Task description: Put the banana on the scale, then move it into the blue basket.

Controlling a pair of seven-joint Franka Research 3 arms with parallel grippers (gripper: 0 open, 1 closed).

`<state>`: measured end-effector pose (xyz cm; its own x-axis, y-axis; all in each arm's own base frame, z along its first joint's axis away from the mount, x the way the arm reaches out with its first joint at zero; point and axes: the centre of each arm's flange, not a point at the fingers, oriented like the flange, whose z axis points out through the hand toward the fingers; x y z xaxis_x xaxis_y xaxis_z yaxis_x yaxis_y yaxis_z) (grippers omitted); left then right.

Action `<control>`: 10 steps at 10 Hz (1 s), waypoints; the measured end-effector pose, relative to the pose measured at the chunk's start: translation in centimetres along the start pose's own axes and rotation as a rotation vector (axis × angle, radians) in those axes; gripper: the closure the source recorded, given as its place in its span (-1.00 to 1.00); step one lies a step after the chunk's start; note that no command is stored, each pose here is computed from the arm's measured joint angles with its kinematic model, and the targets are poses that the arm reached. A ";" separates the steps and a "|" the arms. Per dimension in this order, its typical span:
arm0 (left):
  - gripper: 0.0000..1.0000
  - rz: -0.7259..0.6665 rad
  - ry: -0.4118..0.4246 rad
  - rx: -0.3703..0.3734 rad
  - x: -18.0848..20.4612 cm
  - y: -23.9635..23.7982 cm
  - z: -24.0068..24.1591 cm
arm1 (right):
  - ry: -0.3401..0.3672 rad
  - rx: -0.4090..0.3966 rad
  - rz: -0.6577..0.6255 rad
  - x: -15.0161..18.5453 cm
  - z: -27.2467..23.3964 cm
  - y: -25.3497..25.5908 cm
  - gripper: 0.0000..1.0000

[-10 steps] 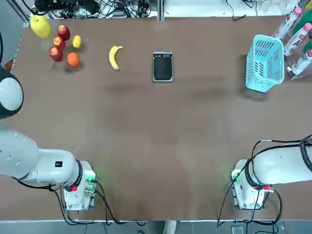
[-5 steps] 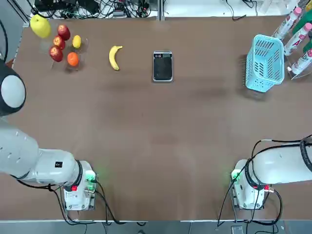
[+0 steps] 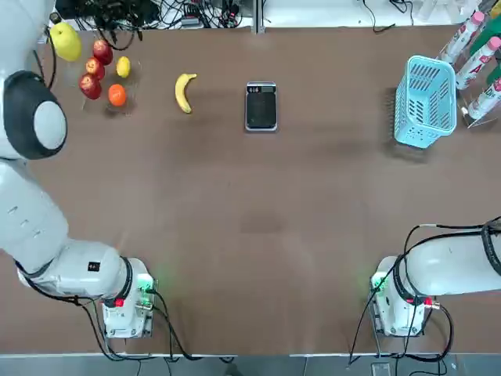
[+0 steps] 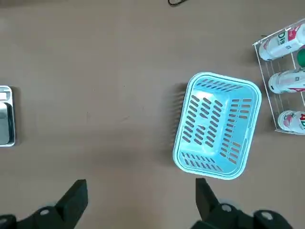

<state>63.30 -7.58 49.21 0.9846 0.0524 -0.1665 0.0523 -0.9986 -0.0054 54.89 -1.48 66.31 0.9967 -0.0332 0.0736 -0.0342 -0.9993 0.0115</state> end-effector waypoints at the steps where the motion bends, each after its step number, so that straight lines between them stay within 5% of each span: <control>1: -1.00 -0.019 0.034 -0.005 1.1 0.5 2.7 | 0.001 0.000 0.001 0.0 0.0 0.0 -1.00; 5: -0.99 -0.049 0.155 -0.040 2.7 2.8 14.1 | 0.001 -0.001 0.003 0.2 0.2 0.1 -1.00; 10: -0.90 -0.098 0.195 0.008 5.3 6.2 26.2 | 0.017 -0.001 0.002 0.6 0.4 0.0 -1.00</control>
<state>64.48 -13.60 22.46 0.9885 0.1483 0.0287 0.1489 -0.9887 -0.0199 55.51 -1.55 65.96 0.9952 -0.0346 0.0910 -0.0359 -0.9993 0.0127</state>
